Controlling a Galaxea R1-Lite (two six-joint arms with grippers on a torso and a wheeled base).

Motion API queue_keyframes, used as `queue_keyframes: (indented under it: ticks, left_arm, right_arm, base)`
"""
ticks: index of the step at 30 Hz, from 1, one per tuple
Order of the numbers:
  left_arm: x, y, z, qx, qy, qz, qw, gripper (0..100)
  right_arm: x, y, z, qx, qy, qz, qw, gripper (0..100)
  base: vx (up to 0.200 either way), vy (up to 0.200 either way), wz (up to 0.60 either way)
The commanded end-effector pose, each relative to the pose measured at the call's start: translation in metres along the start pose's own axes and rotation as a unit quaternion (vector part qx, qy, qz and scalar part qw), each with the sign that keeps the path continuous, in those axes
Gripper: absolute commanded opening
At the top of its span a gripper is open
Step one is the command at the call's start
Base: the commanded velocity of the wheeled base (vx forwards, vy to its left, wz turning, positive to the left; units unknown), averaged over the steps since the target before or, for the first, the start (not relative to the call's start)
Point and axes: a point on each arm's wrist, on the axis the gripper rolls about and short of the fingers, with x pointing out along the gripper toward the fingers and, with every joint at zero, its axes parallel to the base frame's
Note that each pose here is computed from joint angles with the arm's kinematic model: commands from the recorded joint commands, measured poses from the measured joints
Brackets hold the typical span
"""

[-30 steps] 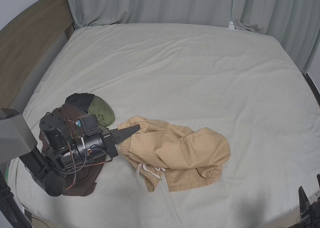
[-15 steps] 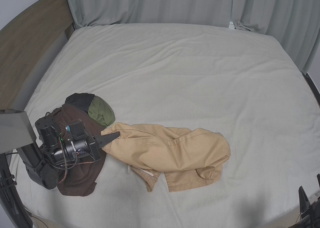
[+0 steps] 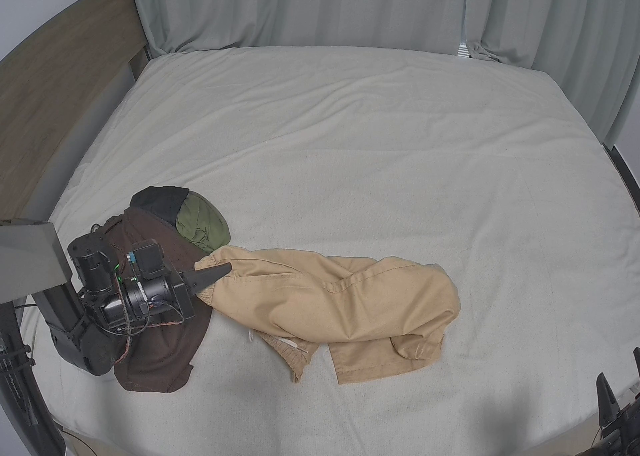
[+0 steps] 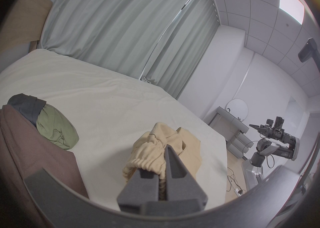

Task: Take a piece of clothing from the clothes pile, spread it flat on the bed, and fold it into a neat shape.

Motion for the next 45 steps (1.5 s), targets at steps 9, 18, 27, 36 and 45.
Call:
queue_keyframes:
  ticks: [9,18,27,36,45]
  left_arm:
    - [0.0,0.0,0.0,-0.001,0.0,0.0,1.0,0]
    - [0.001,0.0,0.001,0.002,-0.002,-0.001,1.0,0]
    - [0.001,0.0,0.001,0.001,-0.002,-0.001,1.0,0]
    - [0.002,0.001,0.002,0.004,-0.004,-0.001,1.0,0]
    - [0.002,0.002,0.003,0.006,-0.007,-0.001,1.0,0]
  right_arm:
    - [0.0,0.0,-0.005,0.005,0.001,0.004,1.0,100]
    - [0.0,0.0,-0.005,0.005,-0.002,0.003,1.0,100]
    - [-0.003,0.0,0.048,0.003,-0.048,0.001,0.9988,100]
    - [0.021,0.002,0.079,0.132,0.021,0.07,0.9886,100]
    - [0.066,0.003,0.094,0.145,0.106,0.094,0.9791,100]
  base:
    - [0.0,0.0,0.0]
    - [0.0,0.0,0.0]
    - [0.0,0.0,0.0]
    - [0.0,0.0,0.0]
    - [0.0,0.0,0.0]
